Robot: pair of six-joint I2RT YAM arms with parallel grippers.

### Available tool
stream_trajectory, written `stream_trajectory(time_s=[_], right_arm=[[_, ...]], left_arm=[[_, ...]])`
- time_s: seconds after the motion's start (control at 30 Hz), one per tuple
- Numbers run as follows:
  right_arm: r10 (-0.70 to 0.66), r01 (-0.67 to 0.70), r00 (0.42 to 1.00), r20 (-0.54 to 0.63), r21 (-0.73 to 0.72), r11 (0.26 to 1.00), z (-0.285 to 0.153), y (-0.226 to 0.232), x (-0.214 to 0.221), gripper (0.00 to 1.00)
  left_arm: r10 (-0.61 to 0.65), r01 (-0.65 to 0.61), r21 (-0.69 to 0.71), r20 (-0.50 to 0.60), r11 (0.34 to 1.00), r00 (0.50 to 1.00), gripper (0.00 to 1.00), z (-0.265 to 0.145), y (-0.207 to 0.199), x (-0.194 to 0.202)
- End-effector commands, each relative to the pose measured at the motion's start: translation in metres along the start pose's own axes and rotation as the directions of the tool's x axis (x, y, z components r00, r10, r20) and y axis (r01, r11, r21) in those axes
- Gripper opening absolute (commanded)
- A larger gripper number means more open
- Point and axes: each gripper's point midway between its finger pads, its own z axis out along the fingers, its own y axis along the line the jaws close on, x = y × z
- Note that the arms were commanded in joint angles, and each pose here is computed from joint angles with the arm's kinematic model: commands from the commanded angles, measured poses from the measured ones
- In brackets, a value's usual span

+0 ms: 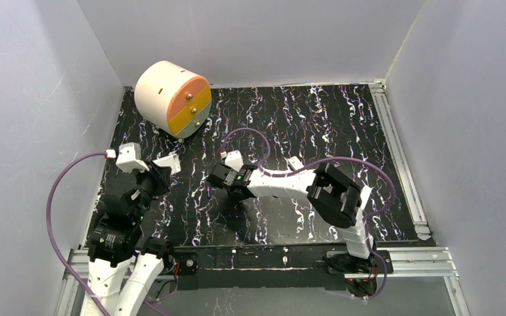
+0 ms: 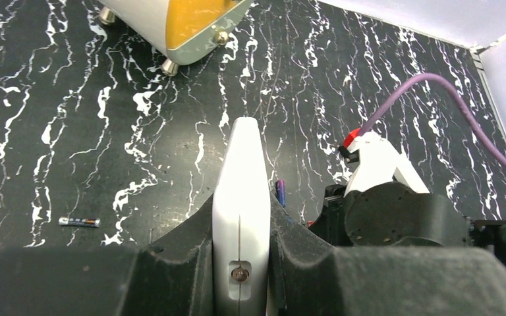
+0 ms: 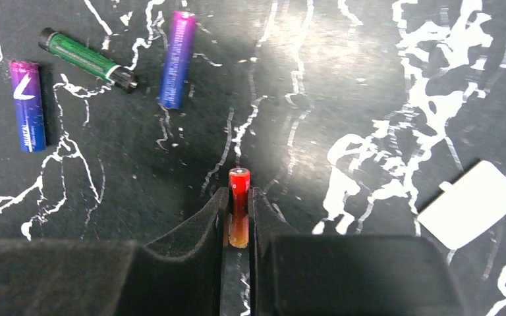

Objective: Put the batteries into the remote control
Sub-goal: Pick up the battery from the center of the board, then load the battery into the remote control.

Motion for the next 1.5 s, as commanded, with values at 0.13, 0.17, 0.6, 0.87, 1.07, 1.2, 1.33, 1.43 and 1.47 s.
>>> stream_trajectory(time_s=[0.13, 0.17, 0.6, 0.87, 1.07, 1.2, 1.33, 1.43, 1.47], right_arm=[[0.219, -0.211, 0.955, 0.199, -0.062, 0.975, -0.062, -0.052, -0.065, 0.19], [0.246, -0.234, 0.944, 0.221, -0.078, 0.969, -0.068, -0.059, -0.071, 0.19], [0.498, -0.309, 0.759, 0.419, -0.441, 0.843, -0.191, -0.099, -0.147, 0.21], [0.575, -0.203, 0.699, 0.425, -0.653, 0.730, -0.249, -0.079, -0.170, 0.22], [0.605, -0.119, 0.658, 0.448, -0.732, 0.671, -0.284, -0.071, -0.188, 0.23], [0.591, -0.078, 0.658, 0.466, -0.740, 0.669, -0.291, -0.065, -0.195, 0.24], [0.566, -0.034, 0.656, 0.499, -0.730, 0.683, -0.292, -0.060, -0.202, 0.24], [0.542, -0.001, 0.654, 0.528, -0.716, 0.698, -0.293, -0.057, -0.206, 0.24], [0.537, 0.011, 0.651, 0.536, -0.714, 0.700, -0.294, -0.056, -0.208, 0.24]], left_arm=[[-0.057, 0.069, 0.147, -0.083, 0.987, 0.995, 0.00, 0.017, -0.036, 0.003], [-0.071, 0.087, 0.174, -0.097, 0.981, 0.993, 0.00, 0.018, -0.043, 0.004], [-0.213, 0.352, 0.526, -0.307, 0.774, 0.927, 0.00, 0.040, -0.132, 0.010], [-0.291, 0.501, 0.615, -0.414, 0.609, 0.862, 0.00, 0.035, -0.164, -0.004], [-0.311, 0.563, 0.636, -0.472, 0.528, 0.825, 0.00, 0.028, -0.177, -0.013], [-0.319, 0.583, 0.653, -0.488, 0.484, 0.812, 0.00, 0.023, -0.181, -0.017], [-0.330, 0.569, 0.668, -0.463, 0.479, 0.822, 0.00, 0.021, -0.182, -0.024], [-0.344, 0.583, 0.666, -0.470, 0.466, 0.813, 0.00, 0.021, -0.184, -0.029], [-0.348, 0.590, 0.664, -0.477, 0.459, 0.807, 0.00, 0.021, -0.185, -0.031]])
